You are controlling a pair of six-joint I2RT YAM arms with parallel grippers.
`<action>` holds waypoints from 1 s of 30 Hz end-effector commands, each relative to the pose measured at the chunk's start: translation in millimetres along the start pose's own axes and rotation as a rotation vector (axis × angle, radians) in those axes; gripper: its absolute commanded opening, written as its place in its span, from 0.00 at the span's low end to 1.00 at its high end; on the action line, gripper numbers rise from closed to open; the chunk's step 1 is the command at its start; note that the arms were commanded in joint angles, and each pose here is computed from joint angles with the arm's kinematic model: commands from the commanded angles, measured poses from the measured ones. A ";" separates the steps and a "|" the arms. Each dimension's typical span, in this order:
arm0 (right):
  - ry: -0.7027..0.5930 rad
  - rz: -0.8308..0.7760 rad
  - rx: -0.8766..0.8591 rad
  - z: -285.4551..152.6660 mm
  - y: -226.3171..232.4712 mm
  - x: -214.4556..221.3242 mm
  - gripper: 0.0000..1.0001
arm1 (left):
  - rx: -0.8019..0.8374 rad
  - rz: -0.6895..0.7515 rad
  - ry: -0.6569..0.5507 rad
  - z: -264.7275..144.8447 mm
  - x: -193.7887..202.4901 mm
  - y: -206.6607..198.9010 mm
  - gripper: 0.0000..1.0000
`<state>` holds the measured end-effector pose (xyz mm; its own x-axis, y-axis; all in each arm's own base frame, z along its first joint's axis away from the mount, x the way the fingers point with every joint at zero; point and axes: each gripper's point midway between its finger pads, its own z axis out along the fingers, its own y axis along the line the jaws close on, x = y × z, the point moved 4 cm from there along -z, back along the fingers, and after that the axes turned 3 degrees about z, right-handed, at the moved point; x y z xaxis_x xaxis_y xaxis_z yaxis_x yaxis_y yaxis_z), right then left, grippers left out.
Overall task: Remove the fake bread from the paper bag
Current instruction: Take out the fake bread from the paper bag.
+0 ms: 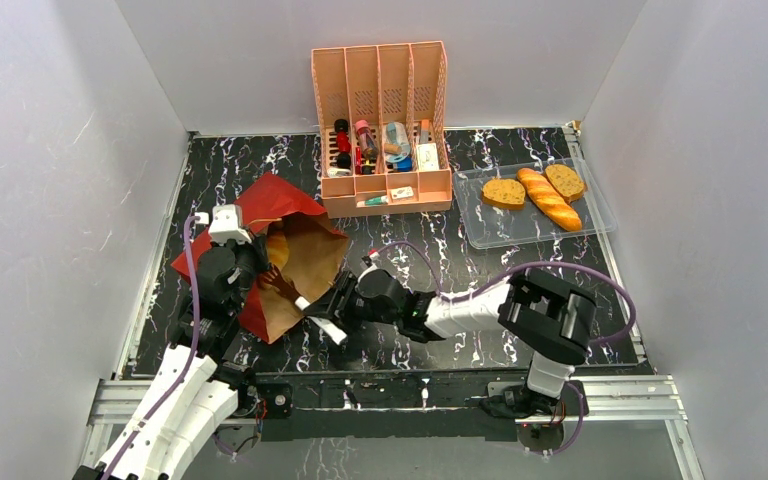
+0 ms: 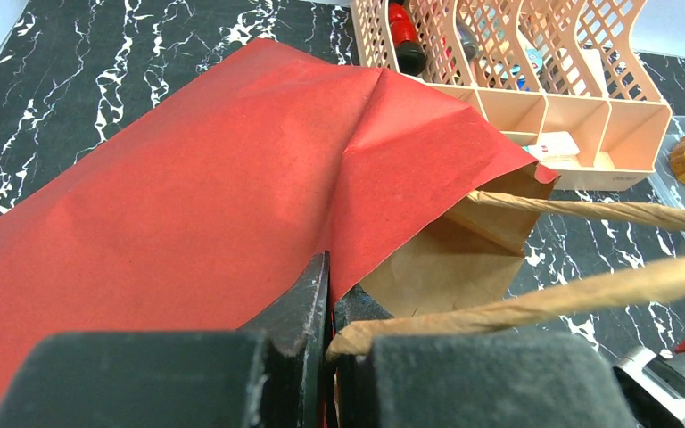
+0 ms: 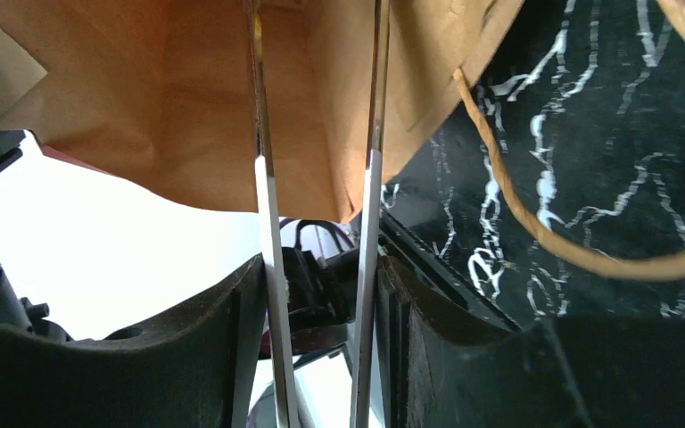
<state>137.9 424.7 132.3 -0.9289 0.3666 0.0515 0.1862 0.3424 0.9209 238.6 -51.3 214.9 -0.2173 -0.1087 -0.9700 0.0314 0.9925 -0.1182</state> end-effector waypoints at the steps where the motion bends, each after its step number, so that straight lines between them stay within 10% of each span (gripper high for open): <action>1: 0.022 0.030 -0.139 10.3 44.8 -2.6 0.42 | 0.023 -0.015 -0.040 -1.5 -7.7 -3.8 0.00; 30: -0.205 0.069 0.008 -1.8 12.7 -33.8 0.44 | 0.028 -0.013 -0.045 -2.1 -9.2 -4.5 0.00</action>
<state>159.7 418.4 124.6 -0.8699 0.4908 0.0489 0.2532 0.3592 0.8983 238.0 -51.6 215.9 -0.2134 -0.1093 -0.9708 0.0358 0.9922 -0.1196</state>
